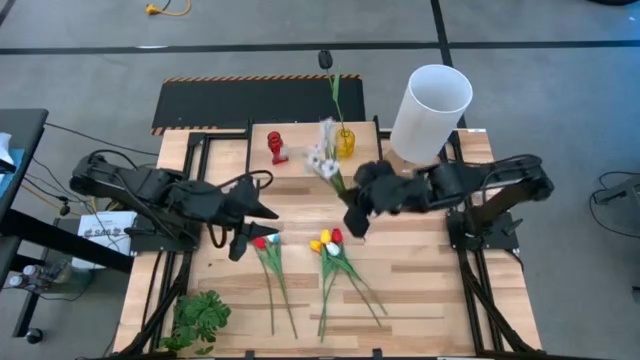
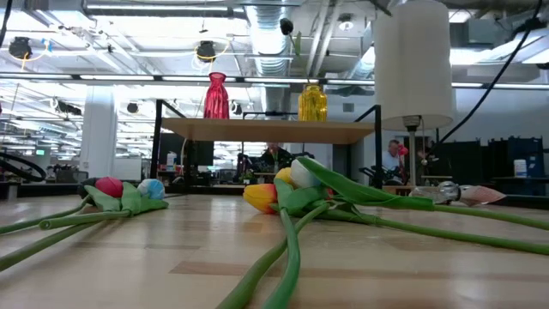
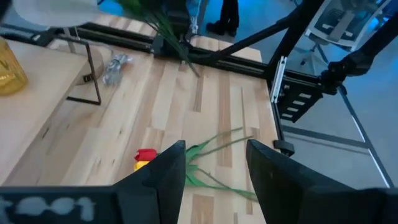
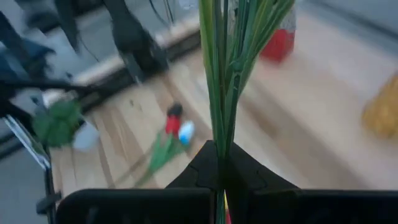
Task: Pick and place flowers into a vace then onto a shelf
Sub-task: Put the white flower into the yellow flower vase
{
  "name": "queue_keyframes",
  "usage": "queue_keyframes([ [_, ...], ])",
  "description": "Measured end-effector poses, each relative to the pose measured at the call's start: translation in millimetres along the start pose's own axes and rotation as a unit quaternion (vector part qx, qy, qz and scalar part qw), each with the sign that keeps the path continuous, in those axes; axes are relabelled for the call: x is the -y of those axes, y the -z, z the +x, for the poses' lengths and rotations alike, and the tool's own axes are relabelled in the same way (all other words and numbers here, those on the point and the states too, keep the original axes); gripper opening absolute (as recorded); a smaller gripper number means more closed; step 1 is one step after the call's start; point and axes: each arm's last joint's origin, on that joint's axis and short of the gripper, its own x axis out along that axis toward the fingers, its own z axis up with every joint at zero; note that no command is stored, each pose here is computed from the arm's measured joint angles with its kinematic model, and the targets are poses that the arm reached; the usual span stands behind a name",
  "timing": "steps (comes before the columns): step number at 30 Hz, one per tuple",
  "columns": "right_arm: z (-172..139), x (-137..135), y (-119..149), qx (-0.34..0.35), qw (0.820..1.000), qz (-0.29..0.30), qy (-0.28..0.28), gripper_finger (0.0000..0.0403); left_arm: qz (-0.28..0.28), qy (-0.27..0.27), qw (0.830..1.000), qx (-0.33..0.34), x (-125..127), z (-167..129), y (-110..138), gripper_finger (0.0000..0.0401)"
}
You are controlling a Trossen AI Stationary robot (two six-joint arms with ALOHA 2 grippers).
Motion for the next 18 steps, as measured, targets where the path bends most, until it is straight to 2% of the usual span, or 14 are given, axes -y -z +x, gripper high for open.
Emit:
queue_keyframes([
  [6, -17, 16, -31, 0.103, 0.994, -0.033, -0.022, 0.0001, 0.007, -0.003, 1.0, 0.029, 1, -1, -5, 0.0158],
  [11, -31, 26, -54, 0.197, 0.978, -0.06, -0.024, 0.0001, 0.003, -0.016, 0.998, 0.057, 1, -1, -9, 0.0158],
  [14, -37, 30, -65, 0.248, 0.966, -0.073, -0.001, 0.0001, 0.0, -0.026, 0.997, 0.067, 1, -2, -11, 0.0158],
  [18, -43, 34, -71, 0.282, 0.954, -0.081, 0.068, 0.0001, -0.006, -0.043, 0.996, 0.077, 0, -2, -12, 0.0158],
])
